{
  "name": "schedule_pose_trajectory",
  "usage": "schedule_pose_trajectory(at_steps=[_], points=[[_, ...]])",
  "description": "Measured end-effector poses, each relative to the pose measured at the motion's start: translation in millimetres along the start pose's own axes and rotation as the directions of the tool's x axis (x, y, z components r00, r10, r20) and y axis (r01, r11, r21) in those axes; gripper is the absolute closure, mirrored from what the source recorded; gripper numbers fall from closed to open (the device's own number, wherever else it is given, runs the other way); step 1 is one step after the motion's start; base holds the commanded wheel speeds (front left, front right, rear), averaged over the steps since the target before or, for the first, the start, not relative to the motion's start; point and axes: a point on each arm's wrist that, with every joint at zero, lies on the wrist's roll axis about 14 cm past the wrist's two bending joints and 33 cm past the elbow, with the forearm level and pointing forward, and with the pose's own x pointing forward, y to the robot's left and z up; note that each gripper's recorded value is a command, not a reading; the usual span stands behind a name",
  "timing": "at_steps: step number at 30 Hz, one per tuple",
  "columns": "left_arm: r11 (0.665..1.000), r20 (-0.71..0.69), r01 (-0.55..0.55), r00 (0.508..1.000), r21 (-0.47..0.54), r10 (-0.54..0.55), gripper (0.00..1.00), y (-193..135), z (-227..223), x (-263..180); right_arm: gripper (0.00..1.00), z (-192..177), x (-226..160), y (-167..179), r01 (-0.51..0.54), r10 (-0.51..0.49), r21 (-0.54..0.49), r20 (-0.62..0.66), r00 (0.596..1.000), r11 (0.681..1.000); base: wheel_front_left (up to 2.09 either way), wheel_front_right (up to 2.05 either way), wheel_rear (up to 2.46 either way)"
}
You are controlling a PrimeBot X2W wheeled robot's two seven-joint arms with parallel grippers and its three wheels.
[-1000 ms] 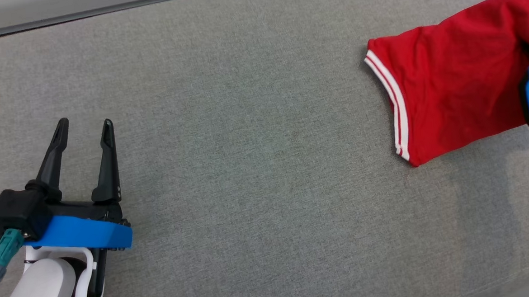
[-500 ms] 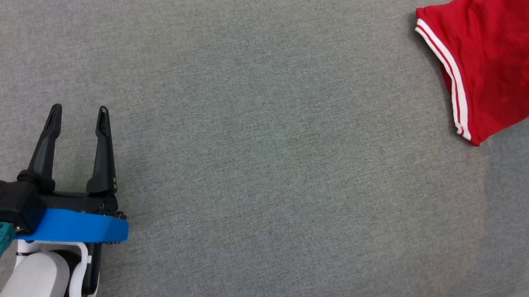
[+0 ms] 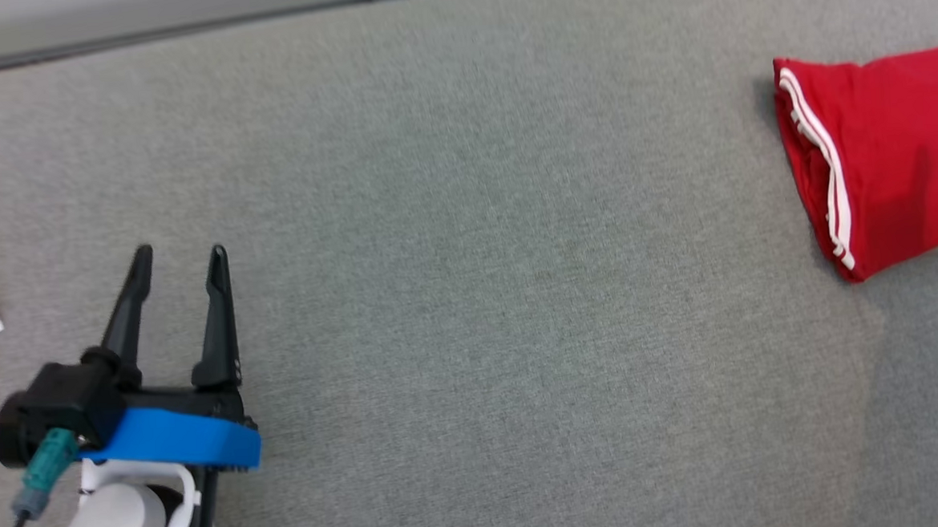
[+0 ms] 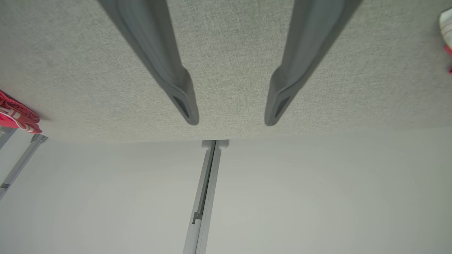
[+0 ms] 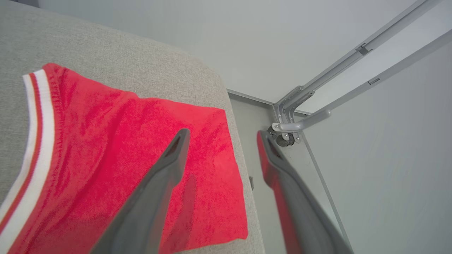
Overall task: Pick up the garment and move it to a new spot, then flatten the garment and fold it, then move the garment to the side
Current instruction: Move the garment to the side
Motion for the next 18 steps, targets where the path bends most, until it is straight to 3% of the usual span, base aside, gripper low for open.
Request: schedule_pose_trajectory(at_steps=[3, 8, 13, 18], points=[[1.000, 0.003, -0.021, 1.000, 0.001, 0.021, 0.00, 0, 4, -16, 0.00, 13, -13, 8, -0.015, 0.005, 0.094, 0.110, 0.994, 0.995, 0.00, 0.00, 0.00], [0.998, 0.019, -0.069, 0.997, 0.007, 0.069, 0.00, 5, 13, -45, 0.00, 35, -47, 35, -0.084, -0.003, 0.261, 0.314, 0.949, 0.962, 0.00, 0.00, 0.00], [0.990, 0.035, -0.138, 0.990, 0.005, 0.138, 0.00, 16, 20, -74, 0.00, 67, -92, 83, -0.225, 0.057, 0.303, 0.478, 0.877, 0.926, 0.00, 0.00, 0.00], [0.987, 0.057, -0.162, 0.985, -0.005, 0.162, 0.00, 16, 25, -91, 0.00, 78, -131, 113, -0.327, 0.105, 0.332, 0.540, 0.835, 0.885, 0.00, 0.00, 0.00]])
